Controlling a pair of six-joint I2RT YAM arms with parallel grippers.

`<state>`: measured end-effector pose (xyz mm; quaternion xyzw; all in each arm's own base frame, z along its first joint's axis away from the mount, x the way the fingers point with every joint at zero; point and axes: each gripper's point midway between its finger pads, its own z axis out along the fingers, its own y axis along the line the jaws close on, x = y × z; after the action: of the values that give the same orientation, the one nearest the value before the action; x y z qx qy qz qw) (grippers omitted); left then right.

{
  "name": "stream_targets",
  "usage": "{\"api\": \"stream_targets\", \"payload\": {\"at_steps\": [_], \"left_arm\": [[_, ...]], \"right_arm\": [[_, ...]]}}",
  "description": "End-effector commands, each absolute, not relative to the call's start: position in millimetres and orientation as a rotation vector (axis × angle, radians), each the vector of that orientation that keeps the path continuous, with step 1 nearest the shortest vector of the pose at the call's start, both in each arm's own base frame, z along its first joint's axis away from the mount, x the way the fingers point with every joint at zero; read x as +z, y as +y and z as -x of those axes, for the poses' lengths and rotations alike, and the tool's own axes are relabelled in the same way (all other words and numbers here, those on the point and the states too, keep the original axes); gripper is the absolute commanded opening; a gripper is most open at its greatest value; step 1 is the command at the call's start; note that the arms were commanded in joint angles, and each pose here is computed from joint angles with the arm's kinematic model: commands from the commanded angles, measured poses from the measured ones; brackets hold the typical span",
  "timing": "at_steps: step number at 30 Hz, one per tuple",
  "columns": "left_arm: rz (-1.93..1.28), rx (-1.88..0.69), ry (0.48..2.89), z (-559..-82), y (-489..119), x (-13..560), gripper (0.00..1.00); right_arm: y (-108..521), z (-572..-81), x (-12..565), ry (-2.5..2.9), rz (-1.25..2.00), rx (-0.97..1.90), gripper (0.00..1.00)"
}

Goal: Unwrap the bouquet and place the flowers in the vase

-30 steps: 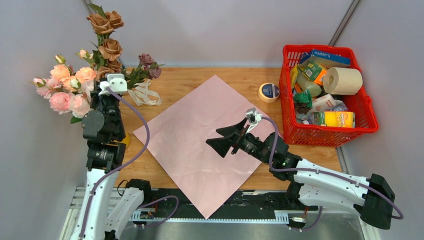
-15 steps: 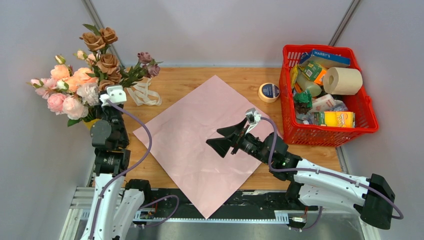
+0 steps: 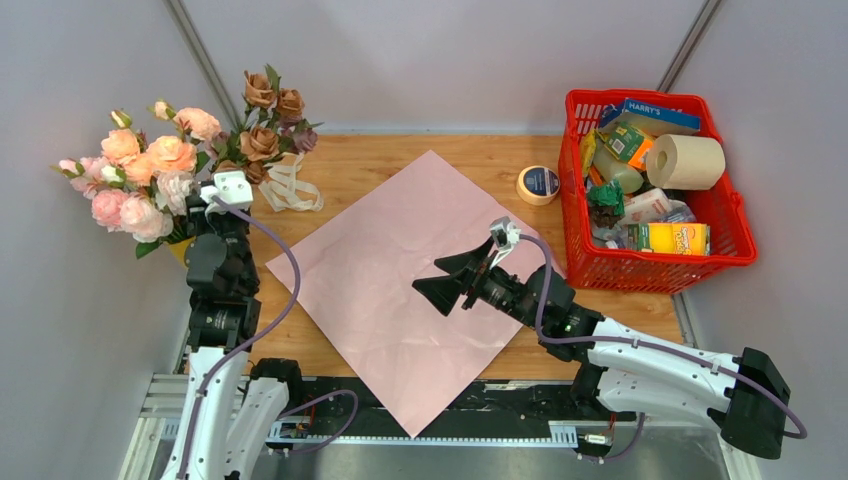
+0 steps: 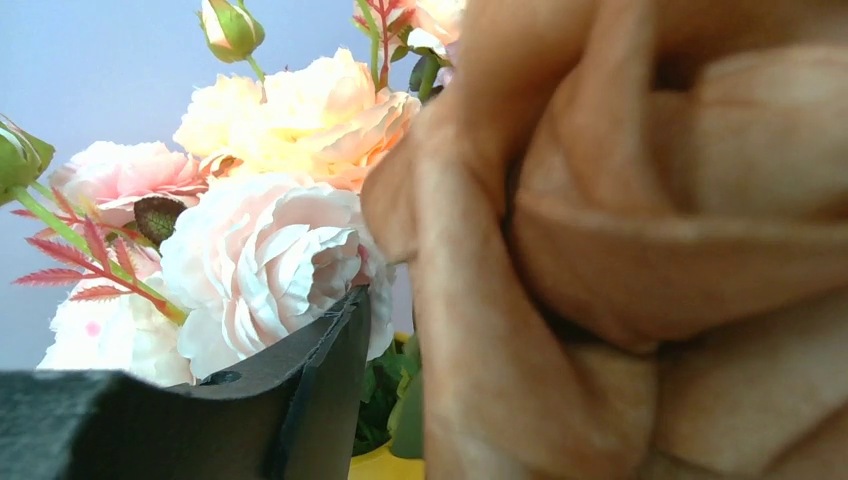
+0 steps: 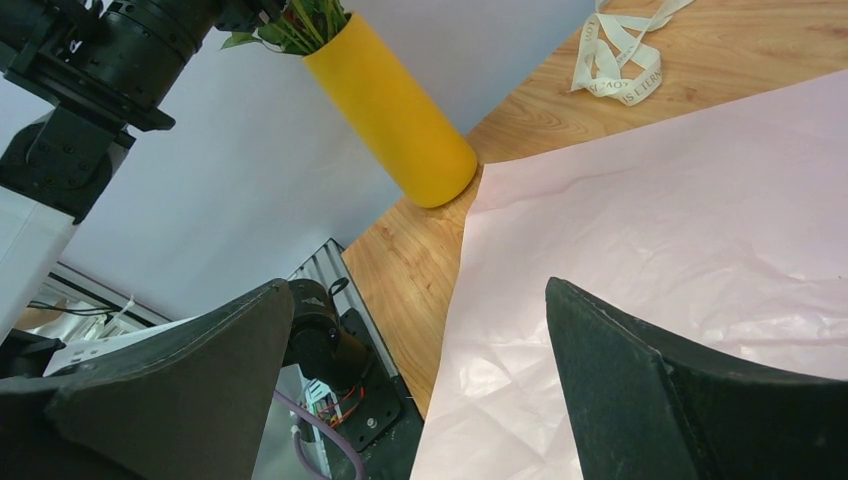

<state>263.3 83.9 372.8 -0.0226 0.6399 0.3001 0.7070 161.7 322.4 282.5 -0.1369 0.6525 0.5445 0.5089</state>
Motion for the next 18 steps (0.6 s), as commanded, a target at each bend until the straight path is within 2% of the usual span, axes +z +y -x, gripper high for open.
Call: {"api": "stream_targets", "payload": {"at_steps": [1, 4, 11, 15, 18], "left_arm": [[0.067, 0.641, 1.419, -250.9, 84.0, 390.1, 0.56], [0.018, 0.597, 1.412, -247.5, 74.7, 398.0, 0.56], [-0.100, 0.486, 1.446, -238.3, 51.9, 414.4, 0.61], [-0.138, 0.437, 1.441, -235.4, 42.4, 423.0, 0.67], [-0.176, 0.403, 1.430, -237.4, 34.2, 428.1, 0.68]], "right_arm": [[324.0, -161.0, 298.9, 1.538, 0.324, 1.331, 1.00], [325.1, -161.2, 298.4, 1.539, 0.323, 1.334, 1.00], [330.7, -161.8, 299.0, 1.547, 0.318, 1.354, 1.00], [332.0, -162.3, 297.6, 1.552, 0.314, 1.357, 1.00], [331.6, -162.1, 298.3, 1.552, 0.314, 1.357, 1.00]]}}
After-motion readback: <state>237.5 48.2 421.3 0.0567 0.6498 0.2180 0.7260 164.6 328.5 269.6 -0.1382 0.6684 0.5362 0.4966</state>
